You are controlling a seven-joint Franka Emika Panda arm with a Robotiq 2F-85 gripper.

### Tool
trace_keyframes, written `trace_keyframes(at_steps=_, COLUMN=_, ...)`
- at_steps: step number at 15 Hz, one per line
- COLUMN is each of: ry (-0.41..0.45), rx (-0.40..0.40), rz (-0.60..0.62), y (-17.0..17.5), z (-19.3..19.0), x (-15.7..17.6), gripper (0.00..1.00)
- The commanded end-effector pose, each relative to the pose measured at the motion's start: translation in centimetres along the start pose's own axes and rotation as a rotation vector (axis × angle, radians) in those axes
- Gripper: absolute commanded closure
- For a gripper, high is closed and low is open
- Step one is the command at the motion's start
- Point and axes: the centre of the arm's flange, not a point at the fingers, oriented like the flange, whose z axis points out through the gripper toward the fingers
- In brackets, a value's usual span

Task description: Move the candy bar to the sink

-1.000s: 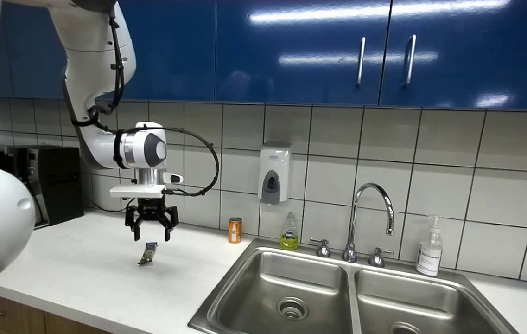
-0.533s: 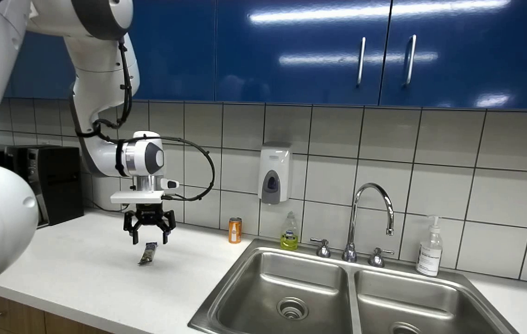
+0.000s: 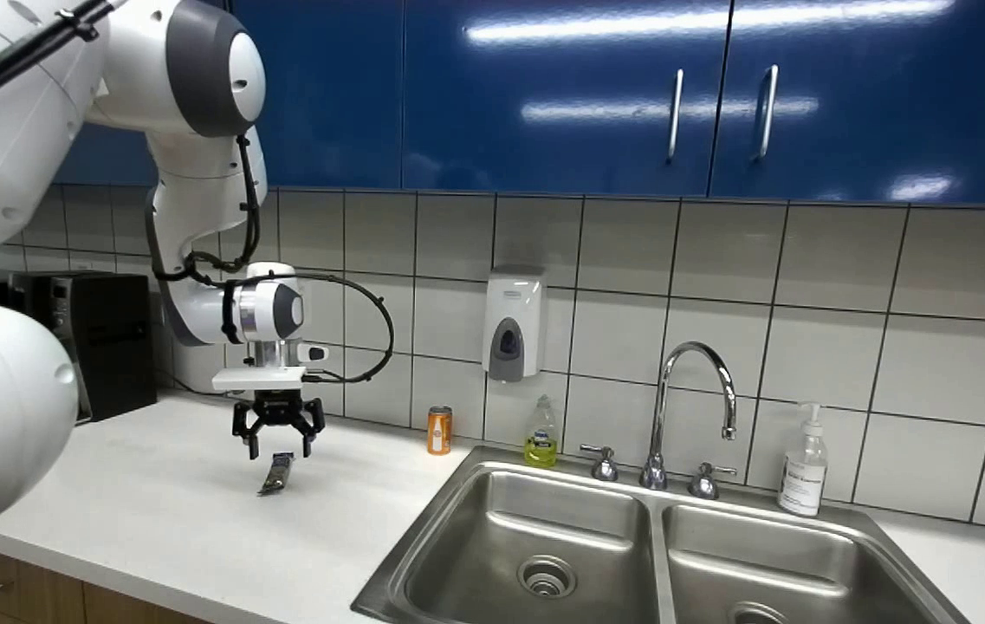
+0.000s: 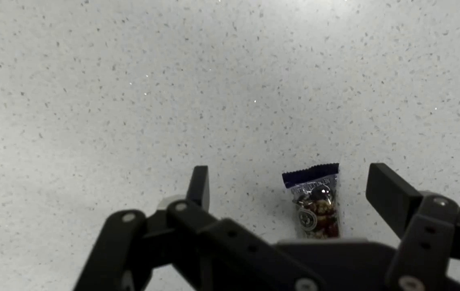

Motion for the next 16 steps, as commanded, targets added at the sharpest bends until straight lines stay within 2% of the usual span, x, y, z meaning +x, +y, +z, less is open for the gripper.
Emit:
trace_keyframes(at_steps=1, ry=-0.017, rx=-0.031, rz=-0.028, y=-0.6, z=1.0, x=3.3, gripper=0.0)
trace_keyframes(at_steps=13, ry=-0.034, rx=-0.046, rz=-0.063, y=-2.1, z=3.0, x=8.1, gripper=0.0)
trace_keyframes(at_steps=14, ry=-0.044, rx=-0.045, rz=-0.067, y=-2.2, z=3.1, x=8.2, gripper=0.0)
trace_keyframes(at_steps=15, ry=-0.022, rx=-0.019, rz=-0.037, y=-2.2, z=3.1, x=6.5, gripper=0.0)
trace_keyframes(at_steps=16, ry=-0.025, rx=-0.019, rz=-0.039, y=-2.2, z=3.3, x=6.7, gripper=0.0)
